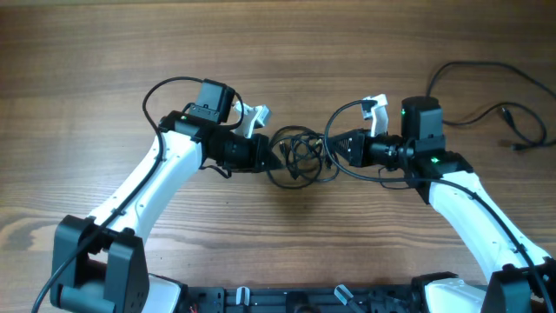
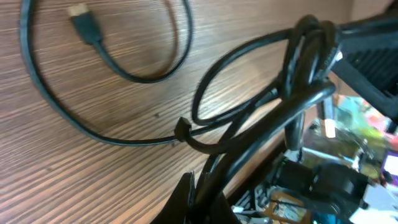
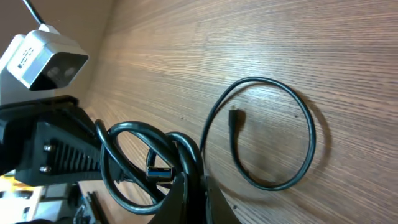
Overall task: Untangle cables
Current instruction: 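Lift a cable with the left gripper and pull it up-left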
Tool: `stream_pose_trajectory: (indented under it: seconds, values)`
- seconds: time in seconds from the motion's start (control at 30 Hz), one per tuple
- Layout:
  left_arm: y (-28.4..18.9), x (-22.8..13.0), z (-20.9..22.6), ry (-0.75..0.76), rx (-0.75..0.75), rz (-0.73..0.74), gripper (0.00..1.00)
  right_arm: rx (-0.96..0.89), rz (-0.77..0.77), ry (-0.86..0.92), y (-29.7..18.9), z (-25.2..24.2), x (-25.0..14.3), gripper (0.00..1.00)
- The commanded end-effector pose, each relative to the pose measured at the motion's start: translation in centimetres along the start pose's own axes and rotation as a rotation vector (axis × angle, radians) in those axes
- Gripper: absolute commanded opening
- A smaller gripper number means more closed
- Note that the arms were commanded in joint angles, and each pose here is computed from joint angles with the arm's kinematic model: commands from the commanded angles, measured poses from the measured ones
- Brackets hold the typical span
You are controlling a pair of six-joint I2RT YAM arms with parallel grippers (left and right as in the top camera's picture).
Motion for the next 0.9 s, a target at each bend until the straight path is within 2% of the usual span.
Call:
stream_pose_trajectory:
  seconds: [0.0,0.1,0.17,0.27,0.43,0.57,0.6,0.7,0.87]
  values:
    - [0.0,-0.9,3.2,-0.179,0.274,0.023,0.04,-0.174,-0.114,-0.066,-1.0,-1.7,1.6,0.04]
    - [-0.2,-1.6,4.0,-0.288,0.369,0.039,0.04,-0.274,-0.121,-0.123,-1.2,-2.5,1.5,0.04]
    - [-0.2,-2.0,4.0,-0.304,0.376,0.065,0.04,-0.362,-0.128,-0.13,-1.4,-3.3,1.5,0.04]
    - [-0.2,-2.0,3.9,-0.302,0.371,0.063,0.04,-0.261,-0.096,-0.129,-1.1,-2.5,1.2,0.04]
    - [-0.1,-1.3,3.9,-0.297,0.36,0.018,0.04,-0.256,-0.084,-0.15,-1.1,-2.5,1.1,0.04]
    - [0.3,-0.9,2.7,-0.223,0.204,0.03,0.04,-0.208,-0.061,-0.202,-1.0,-2.1,0.9,0.04]
    - [0.3,-0.9,2.3,-0.202,0.153,0.036,0.04,-0.227,-0.066,-0.204,-1.0,-2.3,0.9,0.04]
    - [-0.8,-0.5,2.4,-0.21,0.14,-0.004,0.04,-0.418,-0.1,-0.18,-1.5,-3.8,1.1,0.04]
    - [-6.1,0.0,2.4,-0.252,0.097,-0.208,0.04,-0.57,-0.092,-0.151,-2.1,-5.0,0.7,0.04]
Point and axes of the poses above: each gripper's point midway between its finger pads, its own y axis out along the fingers, its own z axis along the line the jaws close on, x = y × z, the point moved 9 cm from there along -y, back along the fingers, and after that the axes turned 6 degrees about y, right-handed, at the moved point
